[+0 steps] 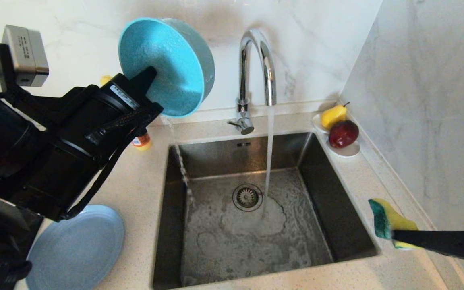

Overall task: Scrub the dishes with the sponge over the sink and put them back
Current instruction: Rinse the bowl

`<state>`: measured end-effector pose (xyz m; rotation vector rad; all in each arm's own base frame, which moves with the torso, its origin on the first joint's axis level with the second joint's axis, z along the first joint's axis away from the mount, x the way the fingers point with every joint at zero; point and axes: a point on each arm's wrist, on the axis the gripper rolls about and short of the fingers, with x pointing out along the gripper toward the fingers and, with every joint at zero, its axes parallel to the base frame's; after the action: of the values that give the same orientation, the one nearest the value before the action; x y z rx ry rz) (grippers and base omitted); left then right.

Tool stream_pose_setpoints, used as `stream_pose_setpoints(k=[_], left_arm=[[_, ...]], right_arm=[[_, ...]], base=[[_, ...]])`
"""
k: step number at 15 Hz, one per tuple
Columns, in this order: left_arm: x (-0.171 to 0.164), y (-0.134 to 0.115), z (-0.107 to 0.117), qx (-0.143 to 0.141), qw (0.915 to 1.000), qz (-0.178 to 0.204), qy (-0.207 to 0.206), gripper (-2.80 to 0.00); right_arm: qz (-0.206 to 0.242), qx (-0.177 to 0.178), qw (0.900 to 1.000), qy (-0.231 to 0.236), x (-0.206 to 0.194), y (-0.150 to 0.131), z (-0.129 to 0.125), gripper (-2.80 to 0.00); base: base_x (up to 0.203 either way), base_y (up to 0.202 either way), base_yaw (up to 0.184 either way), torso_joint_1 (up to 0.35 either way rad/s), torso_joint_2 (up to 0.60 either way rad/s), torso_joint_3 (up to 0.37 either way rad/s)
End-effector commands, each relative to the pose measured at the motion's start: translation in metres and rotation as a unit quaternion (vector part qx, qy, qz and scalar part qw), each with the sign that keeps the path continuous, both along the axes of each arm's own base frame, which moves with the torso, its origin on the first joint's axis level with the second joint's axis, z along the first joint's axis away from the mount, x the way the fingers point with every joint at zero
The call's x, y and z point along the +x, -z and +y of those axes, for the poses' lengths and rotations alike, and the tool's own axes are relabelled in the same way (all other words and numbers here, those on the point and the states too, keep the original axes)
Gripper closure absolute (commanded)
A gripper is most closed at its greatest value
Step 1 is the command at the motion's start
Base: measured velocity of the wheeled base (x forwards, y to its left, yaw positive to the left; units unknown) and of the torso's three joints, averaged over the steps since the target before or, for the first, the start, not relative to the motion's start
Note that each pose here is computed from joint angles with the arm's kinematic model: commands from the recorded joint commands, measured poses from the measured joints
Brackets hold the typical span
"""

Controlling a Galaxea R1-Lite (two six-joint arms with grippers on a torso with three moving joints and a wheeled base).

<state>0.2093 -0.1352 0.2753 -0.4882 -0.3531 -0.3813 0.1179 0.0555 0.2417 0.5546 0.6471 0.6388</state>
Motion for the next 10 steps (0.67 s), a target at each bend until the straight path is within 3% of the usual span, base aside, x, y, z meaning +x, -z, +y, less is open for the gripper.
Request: stream_pose_setpoints(k=[1,2,4,6,8,10], left_arm=[[0.003,0.005,-0.001,0.002,0.9998,0.018,0.001,0.00],[0.006,0.009,-0.001,0.013,0.9992,0.037,-0.002,0.00],[0.014,0.026,0.000,0.060,0.9920,0.109,-0.022,0.00],[0.020,0.038,0.006,0.109,0.9747,0.189,-0.049,0.00],[0.026,0.046,0.018,0.161,0.9393,0.293,-0.078,0.00],[0.028,0.032,0.031,0.152,0.9015,0.391,-0.106,0.00]], right_arm=[[-0.004,0.004,1.000,-0.001,-0.004,-0.001,-0.001,0.00],[-0.005,0.004,1.000,-0.001,-0.004,-0.001,-0.002,0.00],[0.003,0.001,1.000,-0.001,-0.003,0.002,-0.001,0.00],[0.021,-0.008,1.000,0.002,-0.001,0.013,-0.001,0.00],[0.023,-0.007,1.000,0.004,-0.003,0.015,-0.002,0.00],[0.022,-0.006,1.000,0.003,-0.003,0.015,-0.002,0.00]], base=[[0.000,0.000,0.000,0.000,0.00,0.000],[0.000,0.000,0.000,0.000,0.00,0.000],[0.000,0.000,0.000,0.000,0.00,0.000],[0.000,0.000,0.000,0.000,0.00,0.000],[0.000,0.000,0.000,0.000,0.00,0.000],[0.000,0.000,0.000,0.000,0.00,0.000]])
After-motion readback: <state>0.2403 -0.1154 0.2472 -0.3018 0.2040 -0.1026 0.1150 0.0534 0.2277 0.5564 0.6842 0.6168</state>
